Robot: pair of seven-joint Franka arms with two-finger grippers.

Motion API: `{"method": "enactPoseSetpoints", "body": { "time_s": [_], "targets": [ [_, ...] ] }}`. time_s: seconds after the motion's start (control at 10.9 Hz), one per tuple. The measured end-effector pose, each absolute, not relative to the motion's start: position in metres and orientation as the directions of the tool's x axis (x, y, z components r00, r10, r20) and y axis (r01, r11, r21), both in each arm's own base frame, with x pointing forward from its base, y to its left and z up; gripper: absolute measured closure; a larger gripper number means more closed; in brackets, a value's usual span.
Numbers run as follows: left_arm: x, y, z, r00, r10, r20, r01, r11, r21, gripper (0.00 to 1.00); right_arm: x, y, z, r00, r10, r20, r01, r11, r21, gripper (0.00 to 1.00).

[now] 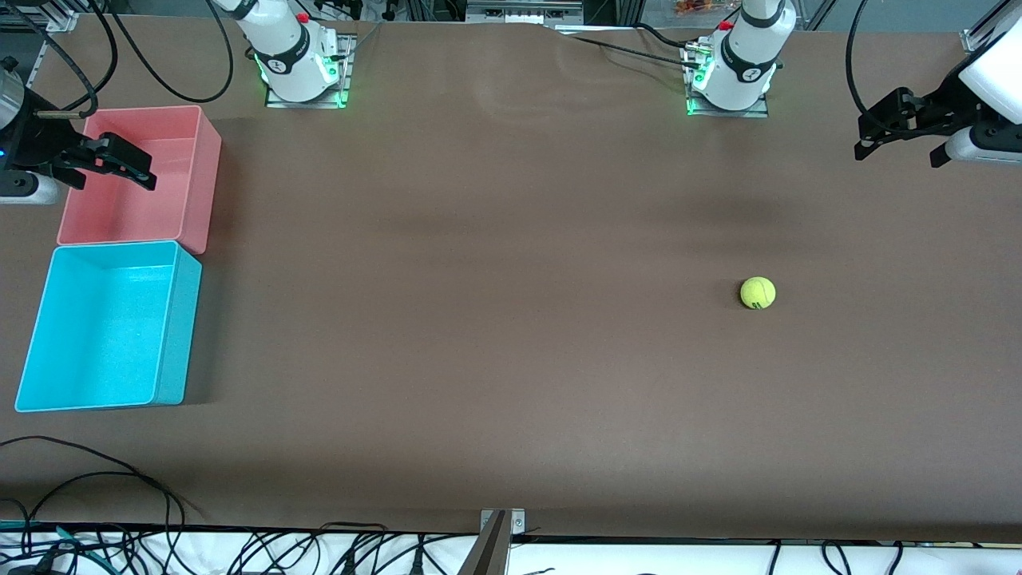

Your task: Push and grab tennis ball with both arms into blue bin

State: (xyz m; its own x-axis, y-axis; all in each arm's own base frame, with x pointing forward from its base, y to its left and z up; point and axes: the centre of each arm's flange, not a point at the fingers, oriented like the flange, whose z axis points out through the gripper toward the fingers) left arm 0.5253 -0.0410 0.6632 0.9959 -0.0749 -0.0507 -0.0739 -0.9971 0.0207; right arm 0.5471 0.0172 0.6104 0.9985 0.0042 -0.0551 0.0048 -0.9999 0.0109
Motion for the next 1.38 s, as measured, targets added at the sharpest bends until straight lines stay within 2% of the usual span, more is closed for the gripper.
{"method": "enactPoseSetpoints", "body": {
  "time_s": [1.01,1.38],
  "targets": [
    [0.524,-0.053,0.669,0.995,-0.097,-0.038,-0.096,-0.995,0.020,0.00,0.543,0.018,0.609,0.997,0.006,-0.082,0.007,-1.000,0.011,0.00],
    [0.523,-0.060,0.669,0.993,-0.109,-0.038,-0.109,-0.994,0.020,0.00,0.540,0.044,0.608,0.994,0.054,-0.095,0.055,-0.998,0.011,0.00]
  ]
}}
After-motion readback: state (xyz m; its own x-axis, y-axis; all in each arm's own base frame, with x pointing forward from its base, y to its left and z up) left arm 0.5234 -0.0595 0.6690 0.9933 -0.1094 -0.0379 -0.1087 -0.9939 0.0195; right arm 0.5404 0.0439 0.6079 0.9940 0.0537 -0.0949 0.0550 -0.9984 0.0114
